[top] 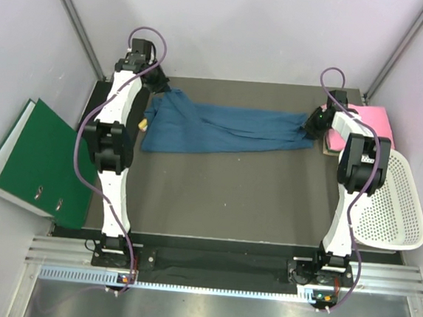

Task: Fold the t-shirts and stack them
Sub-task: Fold the other side of the tshirt into a rectangle

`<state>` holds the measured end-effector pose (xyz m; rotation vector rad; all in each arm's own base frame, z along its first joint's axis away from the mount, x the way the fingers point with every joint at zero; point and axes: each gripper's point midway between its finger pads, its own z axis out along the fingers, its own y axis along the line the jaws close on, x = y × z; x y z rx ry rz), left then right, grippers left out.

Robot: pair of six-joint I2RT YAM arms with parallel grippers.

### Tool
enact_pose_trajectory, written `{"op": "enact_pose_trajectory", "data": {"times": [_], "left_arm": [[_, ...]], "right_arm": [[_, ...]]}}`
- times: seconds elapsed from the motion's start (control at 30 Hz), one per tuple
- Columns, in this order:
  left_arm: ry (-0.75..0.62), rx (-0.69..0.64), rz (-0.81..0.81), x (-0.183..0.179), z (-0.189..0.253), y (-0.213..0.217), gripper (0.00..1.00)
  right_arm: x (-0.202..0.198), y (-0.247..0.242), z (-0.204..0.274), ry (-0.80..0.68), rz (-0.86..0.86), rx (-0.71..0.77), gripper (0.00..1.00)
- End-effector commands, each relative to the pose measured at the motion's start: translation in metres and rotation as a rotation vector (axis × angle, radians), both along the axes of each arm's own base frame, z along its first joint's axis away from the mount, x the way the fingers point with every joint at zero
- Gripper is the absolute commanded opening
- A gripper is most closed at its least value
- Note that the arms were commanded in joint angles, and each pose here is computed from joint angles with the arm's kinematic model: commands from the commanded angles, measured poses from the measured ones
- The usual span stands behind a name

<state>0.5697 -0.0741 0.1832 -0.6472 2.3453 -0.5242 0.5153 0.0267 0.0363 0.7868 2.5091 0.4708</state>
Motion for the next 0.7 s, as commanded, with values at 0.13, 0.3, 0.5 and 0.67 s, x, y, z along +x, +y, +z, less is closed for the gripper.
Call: {"op": "enact_pose_trajectory", "data": {"times": [0.13,0.3,0.5,0.67], "left_arm": [[-0.112,-0.041,-0.004,0.033,0.013,-0.001,0.0],[-0.06,-0.036,0.038,0.037,-0.015,0.008,0.0],[-0.075,-0.001,0.047,0.037,-0.012,0.016,0.99],[-0.202,0.031,0.028,0.022,0.038,0.019,0.99]], "right_arm": [[0.013,-0.014,0.023,-0.112,-0.029,-0.051,0.88],[0.006,-0.014,0.047,-0.165,-0.009,-0.07,0.92],[-0.002,-0.01,0.067,-0.22,0.016,-0.081,0.94],[-0.008,-0.012,0.078,-0.225,0.031,-0.132,0.95]]}}
